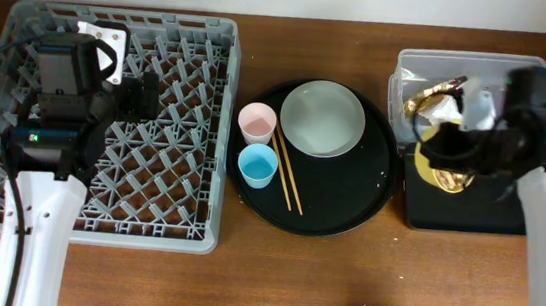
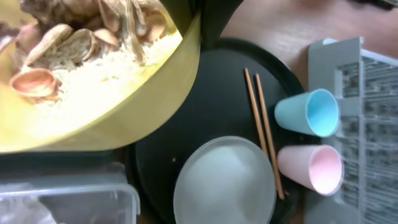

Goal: Sort waste into correct bins and load items into the dishwasher rack
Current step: 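Tip the yellow bowl over the black tray to dump scraps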

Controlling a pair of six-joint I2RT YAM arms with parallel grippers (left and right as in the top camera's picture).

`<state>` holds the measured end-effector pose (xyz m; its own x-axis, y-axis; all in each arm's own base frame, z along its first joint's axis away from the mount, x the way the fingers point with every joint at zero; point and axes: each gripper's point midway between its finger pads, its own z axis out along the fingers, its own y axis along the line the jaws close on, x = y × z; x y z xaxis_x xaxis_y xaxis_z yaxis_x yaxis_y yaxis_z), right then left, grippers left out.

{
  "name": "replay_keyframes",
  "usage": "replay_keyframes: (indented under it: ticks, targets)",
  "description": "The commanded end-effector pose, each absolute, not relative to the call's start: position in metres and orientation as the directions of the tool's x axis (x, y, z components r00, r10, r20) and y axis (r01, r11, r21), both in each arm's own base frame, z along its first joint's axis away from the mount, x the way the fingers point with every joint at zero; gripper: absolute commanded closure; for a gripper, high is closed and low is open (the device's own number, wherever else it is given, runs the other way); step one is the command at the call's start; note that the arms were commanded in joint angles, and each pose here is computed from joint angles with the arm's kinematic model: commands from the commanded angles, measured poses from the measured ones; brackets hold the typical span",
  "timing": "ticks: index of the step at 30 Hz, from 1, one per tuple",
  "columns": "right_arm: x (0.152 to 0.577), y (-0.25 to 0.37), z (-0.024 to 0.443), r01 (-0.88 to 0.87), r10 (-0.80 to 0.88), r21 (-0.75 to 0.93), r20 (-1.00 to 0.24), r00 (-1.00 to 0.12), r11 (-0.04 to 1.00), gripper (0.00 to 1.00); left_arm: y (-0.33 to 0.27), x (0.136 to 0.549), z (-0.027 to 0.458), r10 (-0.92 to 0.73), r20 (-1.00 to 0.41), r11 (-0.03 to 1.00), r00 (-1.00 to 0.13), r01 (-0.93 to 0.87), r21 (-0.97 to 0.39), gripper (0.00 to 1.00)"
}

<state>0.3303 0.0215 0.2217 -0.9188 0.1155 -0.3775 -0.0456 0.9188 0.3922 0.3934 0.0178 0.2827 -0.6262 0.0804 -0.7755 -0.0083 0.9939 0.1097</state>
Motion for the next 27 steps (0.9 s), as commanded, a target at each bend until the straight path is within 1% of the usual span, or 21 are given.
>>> replay_keyframes:
  ticks: [1, 3, 6, 10, 14, 18, 22, 27]
  targets:
    - [0.332, 0.012, 0.21, -0.129, 0.153, 0.568, -0.421, -0.894, 0.813, 0.96, 0.018, 0.394, 0.291, 0.073, -0.789, 0.994, -0.611, -0.019, 0.107, 0.01]
    - [0.336, -0.006, 0.195, -0.098, 0.244, 0.641, -0.423, -0.873, 0.761, 0.96, 0.018, 0.394, 0.291, 0.073, -0.789, 0.994, -0.611, -0.019, 0.107, 0.01]
    - [0.342, -0.02, 0.175, -0.093, 0.326, 0.719, -0.421, -0.847, 0.689, 0.96, 0.018, 0.394, 0.291, 0.073, -0.789, 0.994, -0.611, -0.019, 0.107, 0.01]
    - [0.354, -0.034, 0.154, -0.137, 0.428, 0.84, -0.4, -0.811, 0.525, 0.96, 0.018, 0.394, 0.291, 0.073, -0.789, 0.994, -0.611, -0.019, 0.107, 0.01]
    - [0.361, -0.042, 0.154, -0.196, 0.489, 0.906, -0.372, -0.789, 0.374, 0.96, 0.018, 0.394, 0.291, 0.073, -0.789, 0.994, -0.611, -0.019, 0.107, 0.01]
    - [0.359, -0.048, 0.178, -0.269, 0.548, 0.938, -0.346, -0.761, 0.218, 0.96, 0.018, 0.394, 0.291, 0.073, -0.789, 0.994, -0.611, -0.02, 0.107, 0.01]
    - [0.355, -0.064, 0.178, -0.173, 0.605, 0.972, -0.235, -0.761, 0.161, 0.96, 0.018, 0.394, 0.291, 0.073, -0.789, 0.994, -0.611, -0.019, 0.107, 0.01]
    - [0.353, -0.075, 0.178, -0.104, 0.641, 0.988, -0.152, -0.752, 0.113, 0.96, 0.018, 0.394, 0.291, 0.073, -0.789, 0.994, -0.611, -0.019, 0.107, 0.01]
